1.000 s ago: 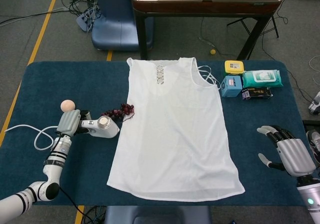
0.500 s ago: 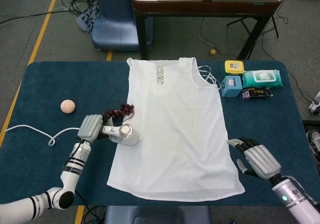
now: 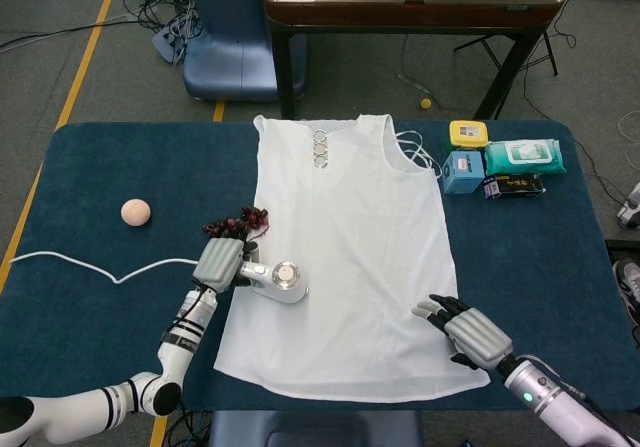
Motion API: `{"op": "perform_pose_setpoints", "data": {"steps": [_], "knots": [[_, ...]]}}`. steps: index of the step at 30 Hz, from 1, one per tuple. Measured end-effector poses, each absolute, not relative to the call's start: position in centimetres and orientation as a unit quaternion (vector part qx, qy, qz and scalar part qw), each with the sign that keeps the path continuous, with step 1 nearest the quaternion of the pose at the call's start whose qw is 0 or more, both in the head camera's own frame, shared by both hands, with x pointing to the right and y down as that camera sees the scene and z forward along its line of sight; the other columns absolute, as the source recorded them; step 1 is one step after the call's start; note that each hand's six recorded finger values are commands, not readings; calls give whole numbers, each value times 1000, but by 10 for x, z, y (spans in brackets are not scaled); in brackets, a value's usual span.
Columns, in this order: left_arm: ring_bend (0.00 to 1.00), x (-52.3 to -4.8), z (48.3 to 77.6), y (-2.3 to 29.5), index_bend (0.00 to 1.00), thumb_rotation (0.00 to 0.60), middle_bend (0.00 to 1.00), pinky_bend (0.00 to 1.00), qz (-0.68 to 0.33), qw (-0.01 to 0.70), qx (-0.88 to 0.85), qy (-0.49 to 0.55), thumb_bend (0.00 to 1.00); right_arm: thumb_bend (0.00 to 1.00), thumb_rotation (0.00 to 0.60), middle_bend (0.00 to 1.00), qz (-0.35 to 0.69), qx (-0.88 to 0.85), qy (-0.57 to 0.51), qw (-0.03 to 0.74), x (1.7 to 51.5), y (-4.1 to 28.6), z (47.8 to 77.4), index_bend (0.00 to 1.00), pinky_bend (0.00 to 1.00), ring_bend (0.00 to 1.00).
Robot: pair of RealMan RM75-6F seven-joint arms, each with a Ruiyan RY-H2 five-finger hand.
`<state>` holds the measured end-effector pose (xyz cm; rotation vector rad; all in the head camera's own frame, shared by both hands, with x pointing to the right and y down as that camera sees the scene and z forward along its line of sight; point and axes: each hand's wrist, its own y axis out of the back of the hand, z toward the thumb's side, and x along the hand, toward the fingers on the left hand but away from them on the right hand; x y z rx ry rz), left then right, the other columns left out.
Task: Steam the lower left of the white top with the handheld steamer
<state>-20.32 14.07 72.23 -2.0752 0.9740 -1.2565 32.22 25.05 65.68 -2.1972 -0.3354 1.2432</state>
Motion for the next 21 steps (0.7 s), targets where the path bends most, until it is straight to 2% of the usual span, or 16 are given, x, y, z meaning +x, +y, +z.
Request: {"op": "perform_pose_setpoints", "data": {"steps": [21], "knots": [[667, -156, 742, 162, 641, 600, 782, 690, -443, 256, -792, 332, 280, 1000, 600, 121, 483, -826, -90, 275, 320, 271, 677, 32, 82, 30]]}}
